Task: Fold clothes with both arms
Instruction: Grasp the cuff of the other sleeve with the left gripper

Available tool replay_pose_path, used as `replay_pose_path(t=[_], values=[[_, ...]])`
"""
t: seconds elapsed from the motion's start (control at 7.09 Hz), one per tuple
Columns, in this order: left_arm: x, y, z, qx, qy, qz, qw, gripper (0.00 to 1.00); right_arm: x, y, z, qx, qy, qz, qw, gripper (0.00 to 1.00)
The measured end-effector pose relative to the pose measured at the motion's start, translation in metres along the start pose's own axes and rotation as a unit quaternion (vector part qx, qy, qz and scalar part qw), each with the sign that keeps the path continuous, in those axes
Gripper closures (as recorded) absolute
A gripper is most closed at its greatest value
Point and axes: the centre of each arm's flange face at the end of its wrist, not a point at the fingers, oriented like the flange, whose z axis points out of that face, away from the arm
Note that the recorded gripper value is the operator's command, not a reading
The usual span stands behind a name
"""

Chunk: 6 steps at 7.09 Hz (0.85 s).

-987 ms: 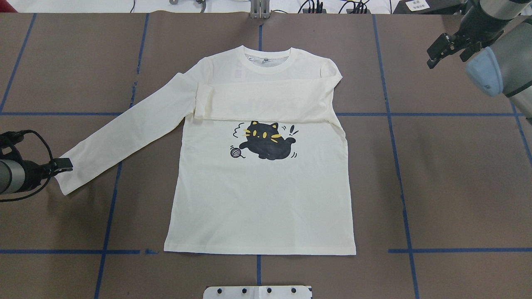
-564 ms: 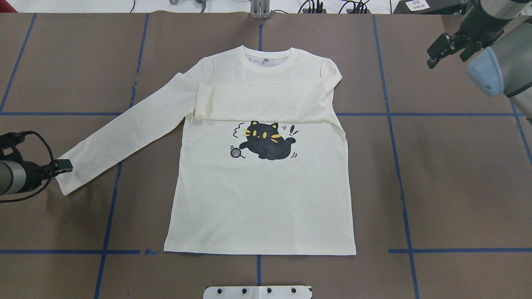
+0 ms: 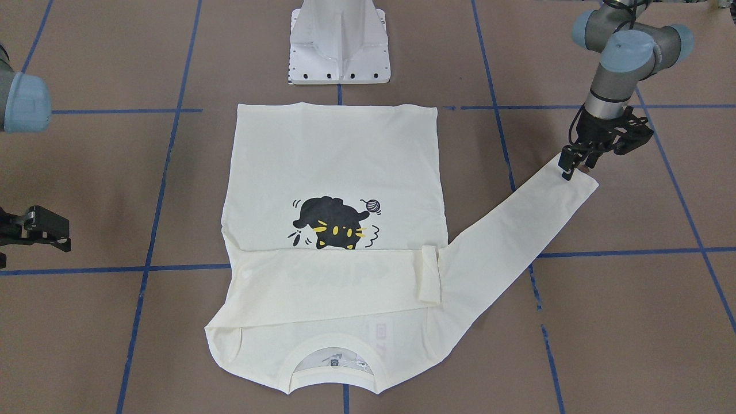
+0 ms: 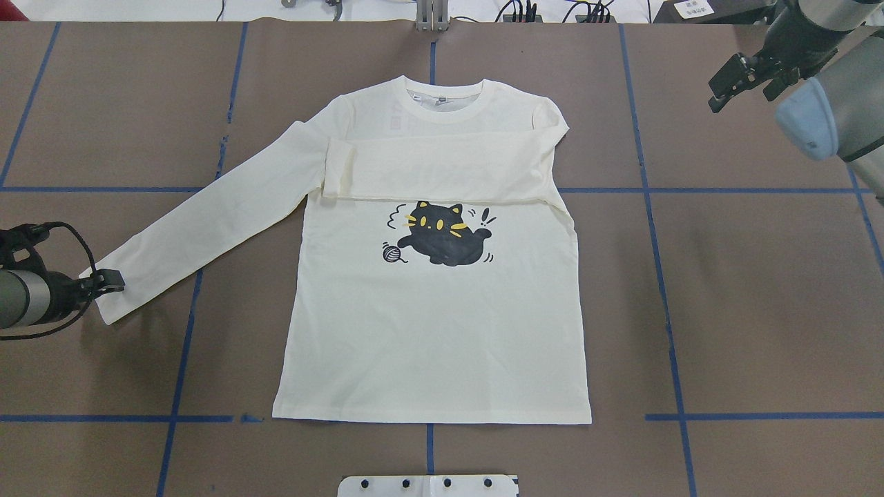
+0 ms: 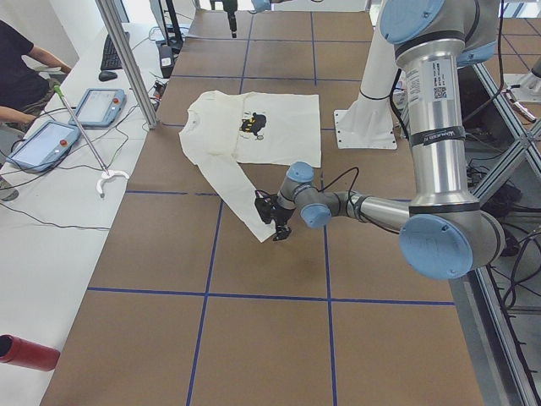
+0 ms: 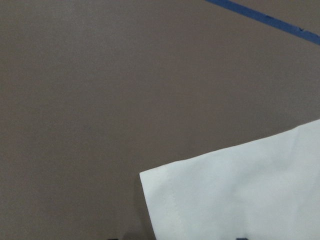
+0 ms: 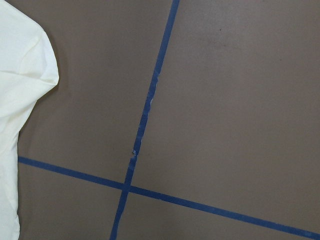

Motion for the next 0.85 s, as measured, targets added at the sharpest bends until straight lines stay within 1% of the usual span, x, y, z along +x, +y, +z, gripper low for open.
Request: replay_pose_path(t=[0.14, 0.56, 0.85], values=[[0.0004, 0.0001, -0.0003, 0.0, 0.0, 0.0, 1.0, 0.74, -0.0006, 0.0001, -0.0008, 0.001, 0.0, -0.001, 1.0, 0.0], [0.0045, 0.0009, -0.0028, -0.002, 0.005, 0.0, 1.0, 1.0, -0.0035, 0.0017, -0.0047, 0.003, 0.0, -0.002, 1.0, 0.0], [0.0092, 0.0022, -0.0068, -0.005, 0.009, 0.001, 0.9999, 1.0, -0.0033, 0.0024, -0.0046, 0.002, 0.0, -0.002, 1.0, 0.0]])
